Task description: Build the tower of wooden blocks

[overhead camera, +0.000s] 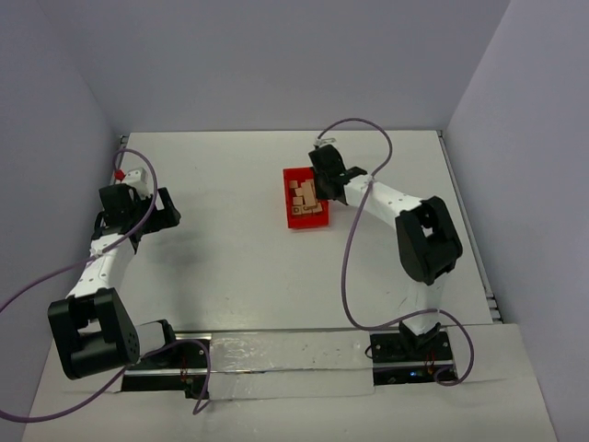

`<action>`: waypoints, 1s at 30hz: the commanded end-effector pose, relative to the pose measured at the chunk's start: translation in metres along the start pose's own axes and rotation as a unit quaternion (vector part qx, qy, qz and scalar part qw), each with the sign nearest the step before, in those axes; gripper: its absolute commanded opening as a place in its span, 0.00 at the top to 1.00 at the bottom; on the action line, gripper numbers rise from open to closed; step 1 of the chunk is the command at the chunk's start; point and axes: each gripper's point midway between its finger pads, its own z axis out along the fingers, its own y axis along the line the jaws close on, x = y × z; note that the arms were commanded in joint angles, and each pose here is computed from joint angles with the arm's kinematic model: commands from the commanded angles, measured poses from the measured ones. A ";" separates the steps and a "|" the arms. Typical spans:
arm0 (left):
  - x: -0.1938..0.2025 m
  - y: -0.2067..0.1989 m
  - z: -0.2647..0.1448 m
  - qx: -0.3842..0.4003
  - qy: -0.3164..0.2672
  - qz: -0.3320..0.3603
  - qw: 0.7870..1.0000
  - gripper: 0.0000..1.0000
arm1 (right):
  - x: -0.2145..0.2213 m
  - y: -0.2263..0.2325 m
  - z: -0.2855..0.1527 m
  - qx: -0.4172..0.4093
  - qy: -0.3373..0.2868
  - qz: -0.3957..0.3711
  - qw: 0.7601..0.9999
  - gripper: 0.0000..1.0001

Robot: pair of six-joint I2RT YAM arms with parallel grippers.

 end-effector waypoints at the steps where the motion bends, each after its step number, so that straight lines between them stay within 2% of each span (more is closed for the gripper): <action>1: -0.023 -0.006 -0.007 0.015 -0.026 0.012 0.999 0.01 | 0.011 -0.033 -0.027 0.017 -0.005 -0.012 1.000 0.99; 3: -0.023 -0.007 -0.008 0.016 -0.026 0.014 0.999 0.01 | 0.022 -0.039 -0.026 0.020 0.005 -0.011 1.000 0.98; 5: -0.022 -0.008 -0.009 0.020 -0.026 0.015 0.999 0.01 | 0.031 -0.048 -0.023 0.018 0.018 0.002 1.000 0.90; 8: -0.023 -0.008 -0.010 0.020 -0.025 0.016 0.999 0.01 | 0.040 -0.050 -0.016 0.005 0.034 0.015 0.999 0.82; 10: -0.023 -0.008 -0.011 0.019 -0.027 0.019 0.999 0.01 | 0.041 -0.051 -0.011 -0.004 0.040 0.025 0.999 0.70; 12: -0.023 -0.008 -0.013 0.018 -0.029 0.021 0.999 0.01 | 0.045 -0.052 -0.005 -0.010 0.050 0.030 0.998 0.65; 26: -0.020 -0.008 -0.011 0.020 -0.025 0.020 0.999 0.01 | 0.036 -0.060 0.013 0.000 0.044 0.034 0.998 0.70; 28: -0.020 -0.008 -0.011 0.019 -0.025 0.020 0.999 0.01 | 0.035 -0.060 0.015 0.001 0.047 0.032 0.998 0.74; 30: -0.020 -0.007 -0.012 0.019 -0.025 0.021 0.999 0.01 | 0.035 -0.060 0.016 0.003 0.048 0.030 0.998 0.87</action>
